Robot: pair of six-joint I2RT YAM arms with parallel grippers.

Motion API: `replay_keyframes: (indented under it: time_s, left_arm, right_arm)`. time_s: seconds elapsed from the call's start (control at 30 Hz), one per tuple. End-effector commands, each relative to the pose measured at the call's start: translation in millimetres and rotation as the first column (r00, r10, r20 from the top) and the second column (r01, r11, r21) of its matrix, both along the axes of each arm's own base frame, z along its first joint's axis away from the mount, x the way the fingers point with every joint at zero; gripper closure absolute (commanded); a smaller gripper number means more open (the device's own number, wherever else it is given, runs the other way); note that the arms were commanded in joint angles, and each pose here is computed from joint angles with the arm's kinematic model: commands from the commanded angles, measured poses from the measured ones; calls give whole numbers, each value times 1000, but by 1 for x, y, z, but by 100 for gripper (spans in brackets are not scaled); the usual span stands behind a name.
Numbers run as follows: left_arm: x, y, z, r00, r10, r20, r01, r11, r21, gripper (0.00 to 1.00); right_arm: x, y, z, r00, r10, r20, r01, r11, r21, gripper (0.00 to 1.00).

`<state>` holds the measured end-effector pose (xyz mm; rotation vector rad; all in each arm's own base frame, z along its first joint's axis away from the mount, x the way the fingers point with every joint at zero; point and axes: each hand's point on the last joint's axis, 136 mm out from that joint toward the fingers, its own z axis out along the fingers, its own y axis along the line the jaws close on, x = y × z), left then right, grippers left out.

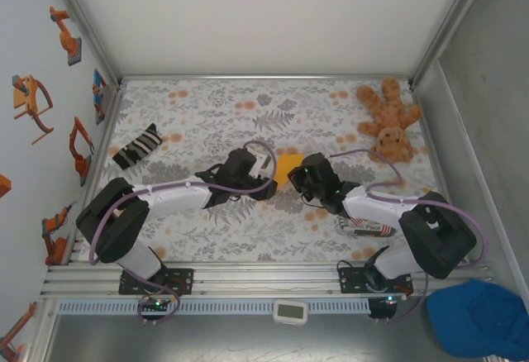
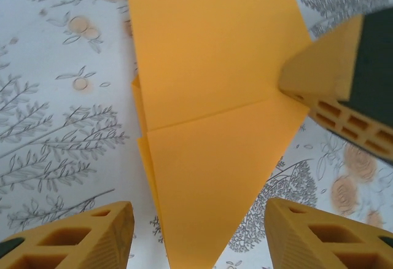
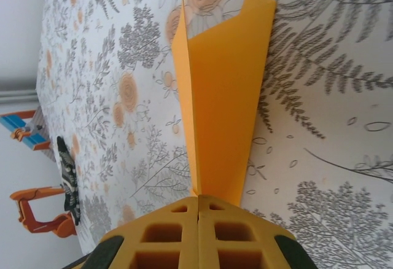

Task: Fold a paper plane with a square sheet of paper (pick it up from the middle)
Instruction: Fold the wing for the fifth time at the center of the table.

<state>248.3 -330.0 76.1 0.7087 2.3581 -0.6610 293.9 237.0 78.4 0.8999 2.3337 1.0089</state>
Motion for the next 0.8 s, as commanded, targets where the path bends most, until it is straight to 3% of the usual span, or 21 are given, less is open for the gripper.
replay_keyframes:
  time_s: [0.0, 0.23, 0.47, 0.77]
  left_arm:
    - [4, -11, 3, 973, -119, 198, 103, 991, 87, 40]
    - [-12, -33, -3, 907, -265, 327, 236, 963, 126, 42]
    - [-12, -42, -10, 818, -345, 460, 286, 938, 195, 46]
    - [-5, -42, -16, 806, -337, 487, 261, 940, 218, 56]
  right_arm:
    - [8, -4, 15, 999, -44, 8, 44, 999, 9, 100]
    - [10, -7, 16, 998, -63, -10, 63, 997, 45, 100]
    - [11, -8, 14, 997, -77, -26, 79, 993, 87, 100]
    - [11, -8, 16, 996, -81, -37, 85, 990, 111, 100]
